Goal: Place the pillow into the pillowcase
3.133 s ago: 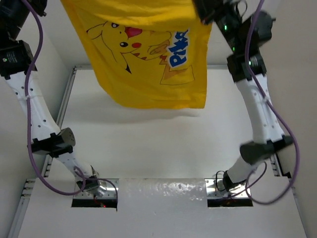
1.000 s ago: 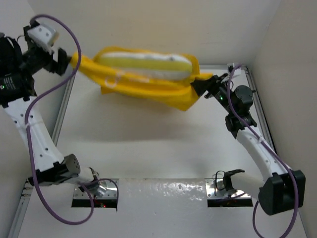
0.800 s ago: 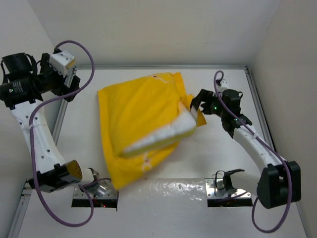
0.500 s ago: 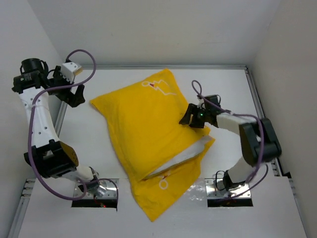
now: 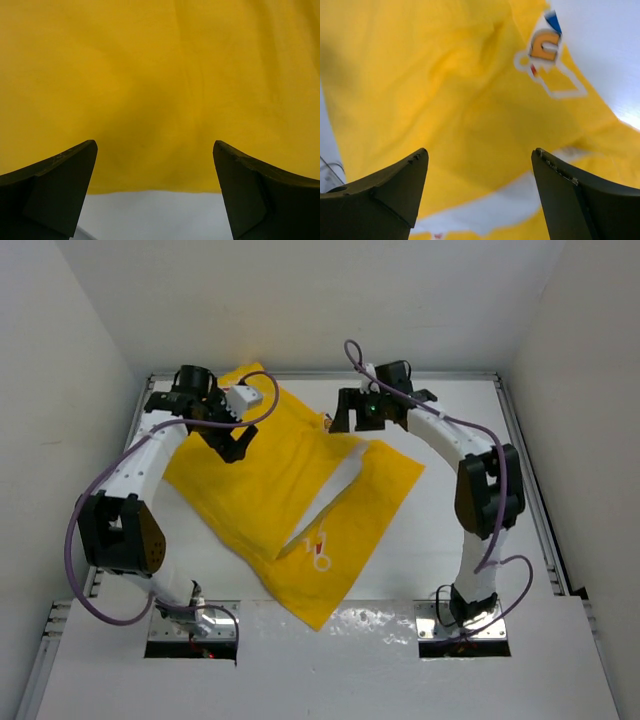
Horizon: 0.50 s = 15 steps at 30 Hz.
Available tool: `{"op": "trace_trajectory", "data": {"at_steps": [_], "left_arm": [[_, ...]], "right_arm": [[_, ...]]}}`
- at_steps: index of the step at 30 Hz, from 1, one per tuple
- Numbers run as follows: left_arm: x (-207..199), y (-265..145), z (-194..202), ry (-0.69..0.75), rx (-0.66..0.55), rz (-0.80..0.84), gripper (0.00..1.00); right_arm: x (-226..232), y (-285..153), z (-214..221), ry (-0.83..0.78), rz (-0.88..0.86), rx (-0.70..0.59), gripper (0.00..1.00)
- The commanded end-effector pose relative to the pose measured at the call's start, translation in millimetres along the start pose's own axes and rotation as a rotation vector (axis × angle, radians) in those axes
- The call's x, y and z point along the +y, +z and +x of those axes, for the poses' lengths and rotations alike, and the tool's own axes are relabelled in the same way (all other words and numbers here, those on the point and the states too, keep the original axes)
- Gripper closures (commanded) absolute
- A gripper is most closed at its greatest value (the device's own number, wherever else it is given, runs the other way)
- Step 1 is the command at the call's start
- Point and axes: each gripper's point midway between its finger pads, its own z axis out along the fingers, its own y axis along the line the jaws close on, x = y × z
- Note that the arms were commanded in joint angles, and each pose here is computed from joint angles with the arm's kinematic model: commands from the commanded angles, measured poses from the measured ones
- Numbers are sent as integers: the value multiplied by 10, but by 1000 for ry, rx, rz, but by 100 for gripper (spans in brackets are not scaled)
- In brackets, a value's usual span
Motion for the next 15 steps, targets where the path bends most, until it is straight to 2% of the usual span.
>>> {"op": "trace_trajectory", "data": {"at_steps": [1, 4, 6, 7, 8, 9, 10, 11, 15], "left_arm": [[74, 95, -386, 11, -87, -77, 0], [-185, 167, -736, 100, -107, -46, 0], [-442, 205, -1050, 172, -122, -21, 0], [-564, 229, -1144, 199, -121, -4, 0], [-682, 264, -1180, 211, -101, 18, 0], [-928, 352, -1331, 256, -106, 60, 0], [-1079, 403, -1364, 269, -99, 91, 0], [-1349, 466, -1388, 298, -89, 145, 0], [-1813, 804, -1230, 317, -10, 218, 0]], "right_arm": [[-302, -358, 781, -53, 131, 206, 17], [-322, -647, 1118, -36, 171, 185, 19], [-288, -745, 1152, -14, 172, 117, 27], [-327, -779, 1363, 11, 183, 132, 48], [-269, -875, 1313, 11, 177, 84, 61], [-280, -858, 1417, 45, 171, 69, 73], [-271, -860, 1436, 58, 161, 50, 80], [-225, -868, 1438, 67, 134, 33, 83], [-222, -765, 1466, 140, 103, -5, 82]]}}
